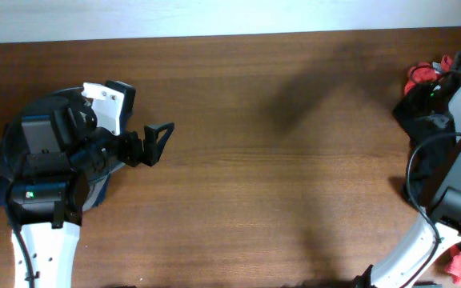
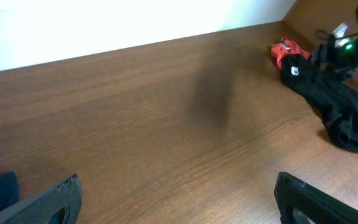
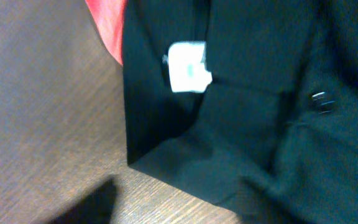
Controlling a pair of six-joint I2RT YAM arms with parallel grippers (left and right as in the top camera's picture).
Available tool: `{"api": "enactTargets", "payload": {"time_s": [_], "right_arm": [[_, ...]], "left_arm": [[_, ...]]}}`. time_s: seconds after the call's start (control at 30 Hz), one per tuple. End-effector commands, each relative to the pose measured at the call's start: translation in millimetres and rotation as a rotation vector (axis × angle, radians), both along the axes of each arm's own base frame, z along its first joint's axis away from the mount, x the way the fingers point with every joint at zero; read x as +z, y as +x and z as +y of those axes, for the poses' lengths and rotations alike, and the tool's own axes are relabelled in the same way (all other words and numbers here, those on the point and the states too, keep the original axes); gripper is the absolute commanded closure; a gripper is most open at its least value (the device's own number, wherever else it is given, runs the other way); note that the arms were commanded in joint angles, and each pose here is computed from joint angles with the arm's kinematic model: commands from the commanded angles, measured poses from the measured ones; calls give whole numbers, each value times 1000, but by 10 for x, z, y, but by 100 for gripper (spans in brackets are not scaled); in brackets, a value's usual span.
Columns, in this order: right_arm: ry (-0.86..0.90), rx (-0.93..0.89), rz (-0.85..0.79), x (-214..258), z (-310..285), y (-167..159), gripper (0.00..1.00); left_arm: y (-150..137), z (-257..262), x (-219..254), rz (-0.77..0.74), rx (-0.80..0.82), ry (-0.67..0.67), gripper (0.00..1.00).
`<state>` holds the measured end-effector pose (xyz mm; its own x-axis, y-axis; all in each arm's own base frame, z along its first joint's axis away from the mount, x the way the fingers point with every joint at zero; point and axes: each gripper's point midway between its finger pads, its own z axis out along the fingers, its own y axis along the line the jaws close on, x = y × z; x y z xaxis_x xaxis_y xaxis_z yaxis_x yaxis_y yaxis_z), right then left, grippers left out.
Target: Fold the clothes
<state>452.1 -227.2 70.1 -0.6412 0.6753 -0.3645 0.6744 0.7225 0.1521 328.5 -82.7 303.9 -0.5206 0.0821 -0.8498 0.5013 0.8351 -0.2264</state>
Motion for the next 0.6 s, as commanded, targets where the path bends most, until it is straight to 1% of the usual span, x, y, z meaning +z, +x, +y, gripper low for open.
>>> {"api": "enactTargets", "payload": {"time_s": [0.0, 0.07, 0.13, 0.23, 0.3, 0.33, 0.37, 0.47, 0.5, 0.53, 0.57], "right_arm": [[-72, 19, 17, 96, -105, -37, 19], [-68, 18, 46, -39, -110, -61, 13], [-63, 16, 72, -194, -117, -77, 12], [-38, 18, 116, -404, -90, -124, 12], [-24, 17, 136, -489, -71, -151, 15], [-16, 22, 134, -498, -53, -143, 20], [-10, 25, 130, -498, -41, -136, 27], [12, 34, 121, -496, 3, -120, 52], [22, 37, 121, -499, 21, -123, 62], [32, 39, 124, -504, 42, -132, 75], [45, 36, 127, -508, 64, -146, 85]], "left_arm": [[18, -4, 70, -30, -8, 16, 1], [19, -4, 72, -31, -8, 16, 1], [25, 8, 67, -30, -2, 20, 1], [26, 12, 64, -30, 1, 22, 1], [28, 12, 67, -31, 1, 22, 1], [31, 13, 72, -34, 1, 22, 1], [36, 13, 79, -38, 1, 22, 1], [54, 14, 106, -53, 1, 23, 1], [57, 13, 111, -56, 1, 23, 1], [58, 13, 112, -56, 1, 23, 1], [59, 13, 114, -57, 1, 23, 1]]}}
